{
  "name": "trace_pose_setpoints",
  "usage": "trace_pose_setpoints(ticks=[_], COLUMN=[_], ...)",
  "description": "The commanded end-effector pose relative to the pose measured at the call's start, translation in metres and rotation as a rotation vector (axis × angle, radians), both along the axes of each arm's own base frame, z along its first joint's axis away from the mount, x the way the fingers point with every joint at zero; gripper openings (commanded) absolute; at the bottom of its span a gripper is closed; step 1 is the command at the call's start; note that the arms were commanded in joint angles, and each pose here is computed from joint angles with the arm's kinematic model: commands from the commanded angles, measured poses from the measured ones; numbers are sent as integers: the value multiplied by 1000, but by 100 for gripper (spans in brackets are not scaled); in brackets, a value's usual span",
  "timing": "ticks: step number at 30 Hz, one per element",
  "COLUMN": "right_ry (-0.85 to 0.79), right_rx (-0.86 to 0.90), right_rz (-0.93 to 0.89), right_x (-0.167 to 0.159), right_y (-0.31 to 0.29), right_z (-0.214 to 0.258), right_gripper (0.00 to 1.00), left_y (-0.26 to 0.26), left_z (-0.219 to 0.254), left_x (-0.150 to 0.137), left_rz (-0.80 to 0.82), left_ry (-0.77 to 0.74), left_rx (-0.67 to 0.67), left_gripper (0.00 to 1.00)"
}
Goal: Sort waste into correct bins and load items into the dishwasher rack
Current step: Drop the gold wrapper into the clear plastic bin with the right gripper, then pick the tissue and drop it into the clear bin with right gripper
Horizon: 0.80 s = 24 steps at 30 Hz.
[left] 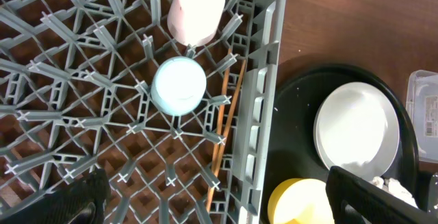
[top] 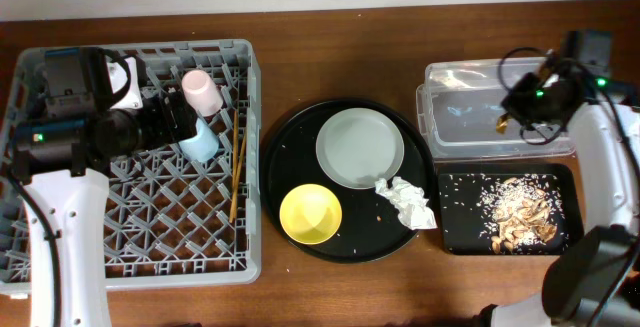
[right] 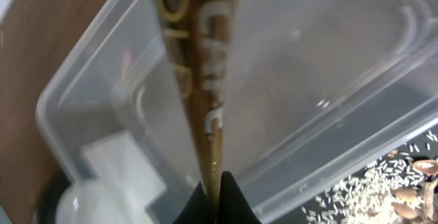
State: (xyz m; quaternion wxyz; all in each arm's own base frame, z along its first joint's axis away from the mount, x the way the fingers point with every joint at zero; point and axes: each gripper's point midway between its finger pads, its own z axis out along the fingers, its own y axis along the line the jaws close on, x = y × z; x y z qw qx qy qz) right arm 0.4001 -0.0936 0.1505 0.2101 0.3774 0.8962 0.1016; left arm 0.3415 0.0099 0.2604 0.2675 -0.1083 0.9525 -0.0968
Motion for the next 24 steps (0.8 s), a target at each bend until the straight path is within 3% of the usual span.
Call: trace_pose_setpoints(ticks=[1,5,6,7,9,11,16,19,21,24], right_ry=[3,-98,-128,-114,-58,26,334,342,356,316], right_rx=[139,164,149,129,52,21,-48,-143,-326,-317], right_rz=[-78,118,213,273,576,747,1053,1083,1009,991], right_x=[15,31,26,15,-26,-63,-133,-130,-123,-122], right_y=[3,24,31,38,79,120,198,209,191,194], right_z=[-21,-2,24,41,78,89,30,-32,-75,-100], right_gripper=[4,53,57,57,56,57,71,72,73,68], left_y=[1,1,1,1,1,1,1,1,1,1], left_z=[3,3,3,3,3,3,3,3,3,3], left_x=[1,1,1,1,1,1,1,1,1,1], left_rz=[9,9,9,9,9,9,9,9,9,9], left_ry=[-9,-9,-9,-9,-9,-9,-9,-9,-9,-9], left_rx=[-3,-3,-4,-4,-4,-4,-3,-4,-4,-3], left_gripper=[99,99,99,99,99,99,99,99,99,99])
